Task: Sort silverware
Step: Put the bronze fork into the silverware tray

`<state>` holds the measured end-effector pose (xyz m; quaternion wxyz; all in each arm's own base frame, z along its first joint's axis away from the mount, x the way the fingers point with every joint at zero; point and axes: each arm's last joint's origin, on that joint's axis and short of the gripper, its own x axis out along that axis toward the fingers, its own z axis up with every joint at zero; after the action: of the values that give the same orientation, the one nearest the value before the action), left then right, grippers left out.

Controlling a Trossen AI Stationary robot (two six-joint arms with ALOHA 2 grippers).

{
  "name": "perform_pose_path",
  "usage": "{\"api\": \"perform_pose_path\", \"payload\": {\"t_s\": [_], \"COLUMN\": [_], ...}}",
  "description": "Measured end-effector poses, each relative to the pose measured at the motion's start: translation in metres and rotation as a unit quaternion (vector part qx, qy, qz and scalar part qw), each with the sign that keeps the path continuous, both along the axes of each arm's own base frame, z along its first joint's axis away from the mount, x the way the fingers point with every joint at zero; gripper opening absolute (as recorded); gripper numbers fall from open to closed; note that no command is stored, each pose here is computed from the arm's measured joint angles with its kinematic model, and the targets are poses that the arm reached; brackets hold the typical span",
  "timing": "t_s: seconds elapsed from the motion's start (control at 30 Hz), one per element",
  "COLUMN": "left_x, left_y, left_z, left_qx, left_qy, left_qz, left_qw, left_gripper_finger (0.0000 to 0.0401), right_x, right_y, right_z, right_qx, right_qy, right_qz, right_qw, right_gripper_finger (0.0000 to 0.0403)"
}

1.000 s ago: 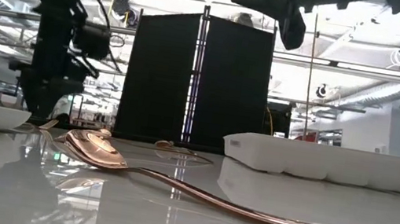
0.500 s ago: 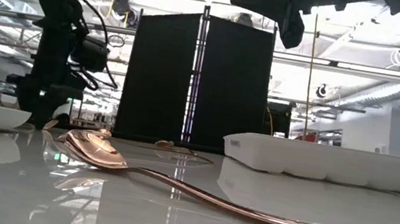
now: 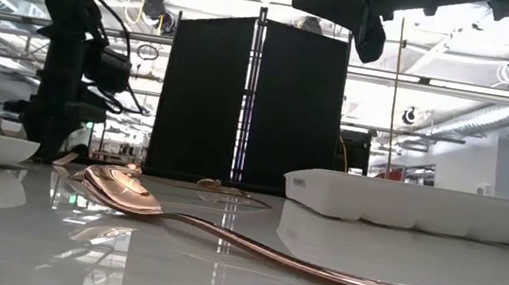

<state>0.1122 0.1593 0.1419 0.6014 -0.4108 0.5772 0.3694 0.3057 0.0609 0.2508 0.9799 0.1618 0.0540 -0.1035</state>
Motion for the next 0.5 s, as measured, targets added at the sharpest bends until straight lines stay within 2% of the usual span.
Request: {"api": "perform_pose_path", "payload": {"t_s": [0.5], "left_x": [-0.0017], "left_y": [0.0025], "left_z": [0.0025], "left_qx": [-0.004], "left_qy": [-0.002], "left_qz": [0.004], "left_qw": [1.000], "left_gripper_finger": [0.0017], "right_x": [0.0002], "right_y": [-0.0007], "right_z": [0.0001], "right_qx": [-0.002], "right_qy": [0.000], "right_qz": [-0.001], "right_qw": [1.000], "right_gripper_finger": [0.0080]}}
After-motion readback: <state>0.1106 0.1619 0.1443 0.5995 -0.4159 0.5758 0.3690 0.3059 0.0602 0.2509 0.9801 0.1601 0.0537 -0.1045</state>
